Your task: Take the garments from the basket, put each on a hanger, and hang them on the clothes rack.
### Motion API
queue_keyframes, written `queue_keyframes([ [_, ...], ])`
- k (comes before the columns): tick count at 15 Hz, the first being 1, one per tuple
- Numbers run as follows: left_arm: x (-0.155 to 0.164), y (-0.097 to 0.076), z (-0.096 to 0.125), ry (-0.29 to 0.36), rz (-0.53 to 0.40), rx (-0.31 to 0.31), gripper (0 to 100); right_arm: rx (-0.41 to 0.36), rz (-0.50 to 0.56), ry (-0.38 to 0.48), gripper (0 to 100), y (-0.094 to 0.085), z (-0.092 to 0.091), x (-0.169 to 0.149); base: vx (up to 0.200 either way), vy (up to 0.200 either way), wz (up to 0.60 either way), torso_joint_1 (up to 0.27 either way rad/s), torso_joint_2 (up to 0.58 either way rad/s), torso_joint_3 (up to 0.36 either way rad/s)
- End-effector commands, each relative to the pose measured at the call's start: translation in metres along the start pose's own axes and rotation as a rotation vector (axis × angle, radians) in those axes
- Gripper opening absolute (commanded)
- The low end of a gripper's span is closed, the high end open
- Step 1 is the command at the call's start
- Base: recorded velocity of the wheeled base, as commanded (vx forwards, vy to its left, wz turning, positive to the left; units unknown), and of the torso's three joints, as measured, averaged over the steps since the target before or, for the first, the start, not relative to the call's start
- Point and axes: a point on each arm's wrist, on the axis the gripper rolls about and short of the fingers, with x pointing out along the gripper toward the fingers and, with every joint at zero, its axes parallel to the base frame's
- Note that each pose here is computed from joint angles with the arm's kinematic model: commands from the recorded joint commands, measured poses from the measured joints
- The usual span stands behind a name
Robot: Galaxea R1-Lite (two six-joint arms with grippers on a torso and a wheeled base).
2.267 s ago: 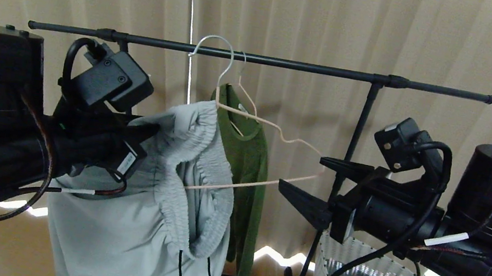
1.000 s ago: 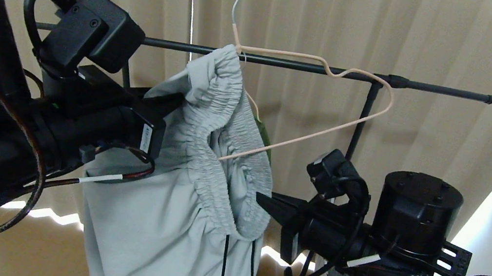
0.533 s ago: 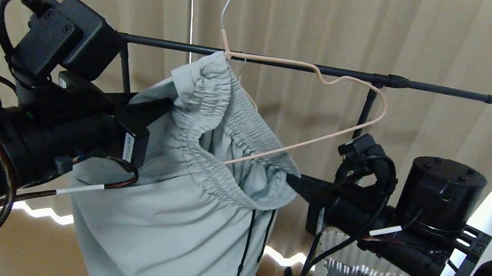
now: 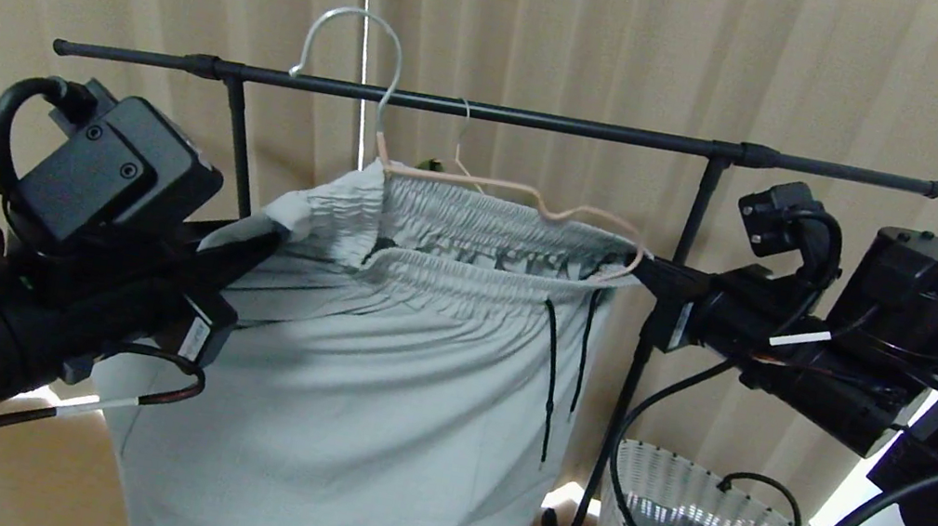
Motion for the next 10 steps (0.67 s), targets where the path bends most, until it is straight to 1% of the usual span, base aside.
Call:
queue_keyframes([
  [1, 0.000, 0.005, -0.011, 0.046, 0.028, 0.018, 0, 0.001, -0.015, -0.006, 0, -0.004, 0.001, 0.001, 0.000, 0.000, 0.00, 0.000, 0.00, 0.000],
  [5, 0.000, 0.006, -0.017, 0.071, 0.036, 0.023, 0, 0.000, -0.026, -0.014, 0, -0.008, 0.004, 0.001, 0.000, 0.000, 0.00, 0.000, 0.00, 0.000],
  [6, 0.000, 0.008, -0.019, 0.080, 0.043, 0.035, 0, 0.000, -0.026, -0.015, 0, -0.008, 0.004, 0.000, 0.000, 0.000, 0.00, 0.000, 0.00, 0.000],
  [7, 0.001, 0.008, -0.024, 0.103, 0.048, 0.076, 0, 0.001, -0.025, -0.012, 0, -0.008, 0.005, -0.001, 0.000, 0.000, 0.00, 0.000, 0.00, 0.000],
  [8, 0.001, 0.008, -0.025, 0.109, 0.050, 0.083, 0, 0.002, -0.014, 0.003, 0, -0.005, 0.003, -0.001, 0.000, 0.000, 0.00, 0.000, 0.00, 0.000],
  [9, 0.002, 0.008, -0.025, 0.112, 0.050, 0.083, 0, 0.001, 0.015, 0.014, 0, 0.004, 0.002, -0.001, 0.000, 0.000, 0.00, 0.000, 0.00, 0.000],
  [10, 0.005, 0.007, -0.026, 0.121, 0.049, 0.081, 0, -0.002, 0.061, 0.021, 0, 0.019, 0.000, -0.001, 0.000, 0.000, 0.00, 0.000, 0.00, 0.000],
])
